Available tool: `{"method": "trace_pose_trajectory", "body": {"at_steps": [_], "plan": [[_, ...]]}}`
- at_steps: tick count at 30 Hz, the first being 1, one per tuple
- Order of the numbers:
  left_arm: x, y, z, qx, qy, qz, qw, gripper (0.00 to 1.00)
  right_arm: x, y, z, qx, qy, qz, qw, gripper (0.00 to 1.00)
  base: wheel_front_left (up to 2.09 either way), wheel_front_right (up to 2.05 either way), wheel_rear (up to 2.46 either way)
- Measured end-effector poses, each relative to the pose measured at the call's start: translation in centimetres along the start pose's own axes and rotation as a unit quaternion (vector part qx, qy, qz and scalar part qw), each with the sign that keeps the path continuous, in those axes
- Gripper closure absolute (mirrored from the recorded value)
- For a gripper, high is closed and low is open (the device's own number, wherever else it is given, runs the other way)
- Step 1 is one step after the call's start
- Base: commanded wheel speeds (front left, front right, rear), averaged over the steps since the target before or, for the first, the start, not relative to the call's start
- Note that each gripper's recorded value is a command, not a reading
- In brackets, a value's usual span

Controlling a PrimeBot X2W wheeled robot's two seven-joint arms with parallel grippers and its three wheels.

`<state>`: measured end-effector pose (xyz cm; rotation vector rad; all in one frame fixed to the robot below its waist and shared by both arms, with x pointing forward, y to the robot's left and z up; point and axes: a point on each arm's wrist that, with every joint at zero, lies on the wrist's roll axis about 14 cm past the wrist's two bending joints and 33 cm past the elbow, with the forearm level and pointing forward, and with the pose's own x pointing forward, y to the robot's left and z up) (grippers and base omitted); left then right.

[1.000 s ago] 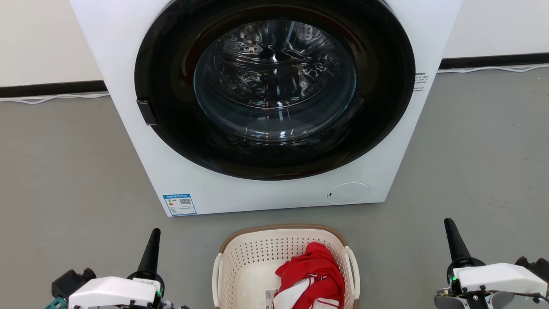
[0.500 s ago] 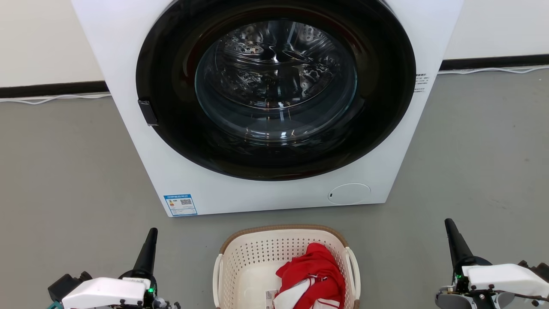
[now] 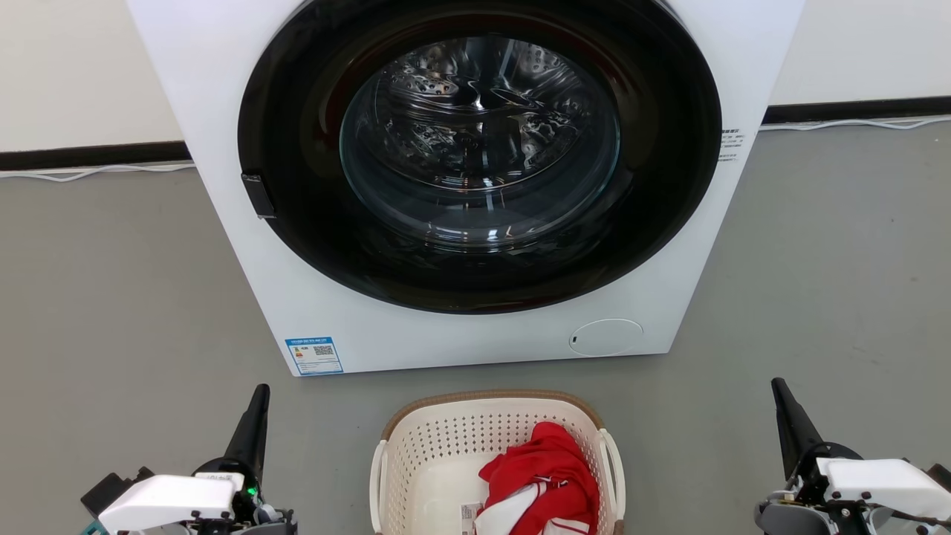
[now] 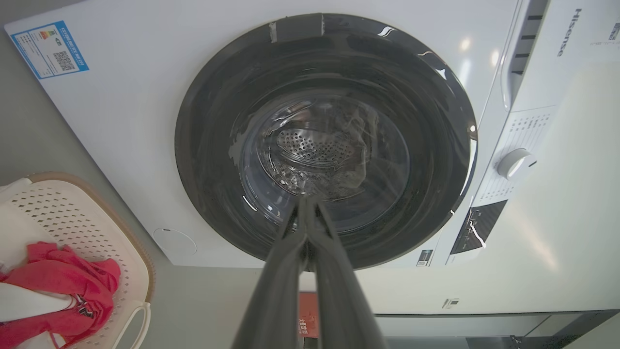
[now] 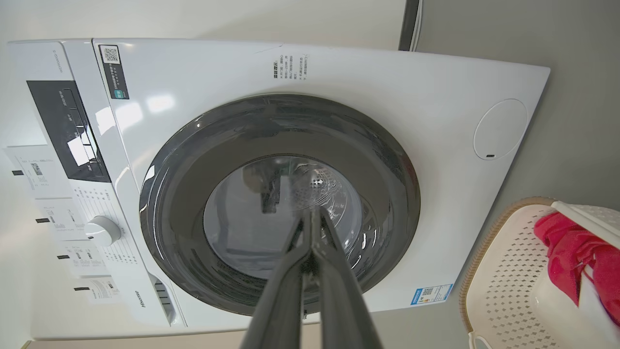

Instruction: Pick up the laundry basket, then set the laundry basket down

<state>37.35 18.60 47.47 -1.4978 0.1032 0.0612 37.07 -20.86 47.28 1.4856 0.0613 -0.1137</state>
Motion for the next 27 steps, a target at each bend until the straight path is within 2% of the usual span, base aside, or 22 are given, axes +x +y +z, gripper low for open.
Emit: {"method": "trace_pose_trajectory", "body": {"at_steps": [8, 27], "plan": [[-0.04, -0.16, 0.23, -0.039, 0.001, -0.005, 0.999, 1.00, 0.05, 0.24, -0.07, 0.042, 0.004, 0.006, 0.999, 1.00, 0.00, 0.00, 0.00], [-0.04, -0.17, 0.25, -0.040, 0.000, -0.005, 0.999, 1.00, 0.40, 0.86, -0.07, 0.043, 0.004, 0.014, 0.999, 1.00, 0.00, 0.00, 0.00]]}}
